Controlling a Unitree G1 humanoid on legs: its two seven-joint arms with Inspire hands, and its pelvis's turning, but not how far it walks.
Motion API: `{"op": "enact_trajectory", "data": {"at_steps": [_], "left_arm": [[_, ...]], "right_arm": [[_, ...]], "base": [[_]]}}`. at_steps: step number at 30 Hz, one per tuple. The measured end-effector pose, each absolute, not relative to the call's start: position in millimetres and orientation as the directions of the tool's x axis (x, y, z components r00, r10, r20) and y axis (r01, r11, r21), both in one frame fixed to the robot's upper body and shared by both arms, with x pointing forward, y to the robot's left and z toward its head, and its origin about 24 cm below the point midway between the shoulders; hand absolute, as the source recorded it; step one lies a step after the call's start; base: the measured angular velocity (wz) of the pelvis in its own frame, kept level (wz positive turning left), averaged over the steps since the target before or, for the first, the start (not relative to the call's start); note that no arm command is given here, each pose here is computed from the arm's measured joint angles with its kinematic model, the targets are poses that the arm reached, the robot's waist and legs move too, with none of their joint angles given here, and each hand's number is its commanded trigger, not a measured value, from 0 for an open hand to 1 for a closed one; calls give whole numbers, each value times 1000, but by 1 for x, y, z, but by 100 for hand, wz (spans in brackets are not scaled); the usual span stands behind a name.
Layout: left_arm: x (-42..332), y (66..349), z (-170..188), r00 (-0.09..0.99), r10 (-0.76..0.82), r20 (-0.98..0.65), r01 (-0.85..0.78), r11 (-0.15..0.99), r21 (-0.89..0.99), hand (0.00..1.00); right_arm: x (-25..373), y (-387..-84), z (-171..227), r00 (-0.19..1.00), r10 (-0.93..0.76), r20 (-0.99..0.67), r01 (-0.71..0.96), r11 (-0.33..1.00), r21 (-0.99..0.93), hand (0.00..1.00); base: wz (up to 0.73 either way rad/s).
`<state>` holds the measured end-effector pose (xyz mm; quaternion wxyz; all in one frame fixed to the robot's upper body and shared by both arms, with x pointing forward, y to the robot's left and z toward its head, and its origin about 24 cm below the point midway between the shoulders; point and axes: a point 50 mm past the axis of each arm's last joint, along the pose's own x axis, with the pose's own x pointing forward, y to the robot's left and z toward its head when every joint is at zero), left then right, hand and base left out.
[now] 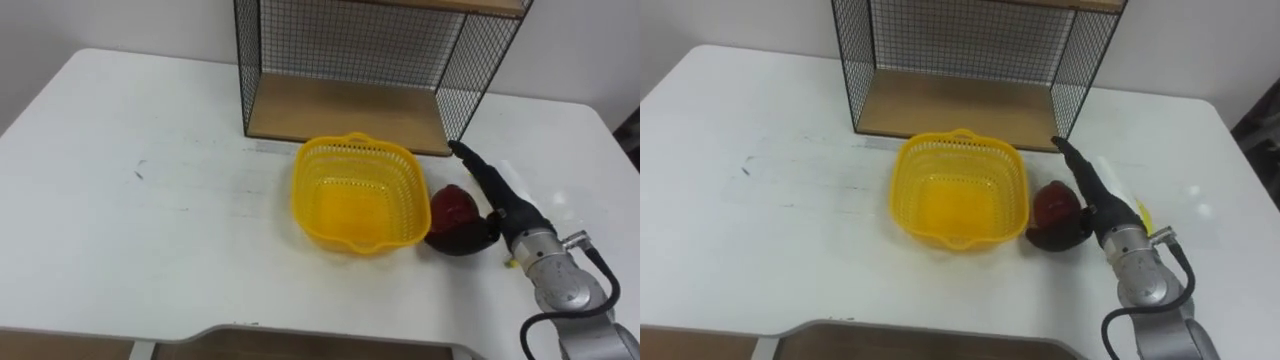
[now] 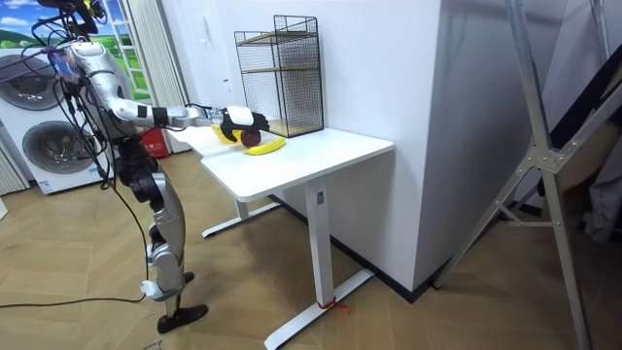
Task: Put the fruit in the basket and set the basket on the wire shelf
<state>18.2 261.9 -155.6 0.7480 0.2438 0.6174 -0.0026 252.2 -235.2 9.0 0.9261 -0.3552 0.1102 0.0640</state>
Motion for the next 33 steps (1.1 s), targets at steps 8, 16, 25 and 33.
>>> {"op": "enact_trajectory", "data": {"at_steps": [8,16,25,33], "left_arm": [[9,262,-158,190,290,-938,312,888,338,0],[8,263,-158,176,292,-940,316,888,335,0],[7,263,-158,165,297,-941,315,888,335,0],[12,263,-158,179,297,-938,314,886,341,0]], "right_arm": [[247,-235,-6,943,43,-329,-263,702,-662,0],[241,-240,-21,914,32,-405,-307,710,-634,0],[239,-243,-25,909,18,-415,-297,728,-618,100],[246,-251,-23,919,-31,-393,-248,730,-637,100]], "base": [[0],[1],[0],[1]]}}
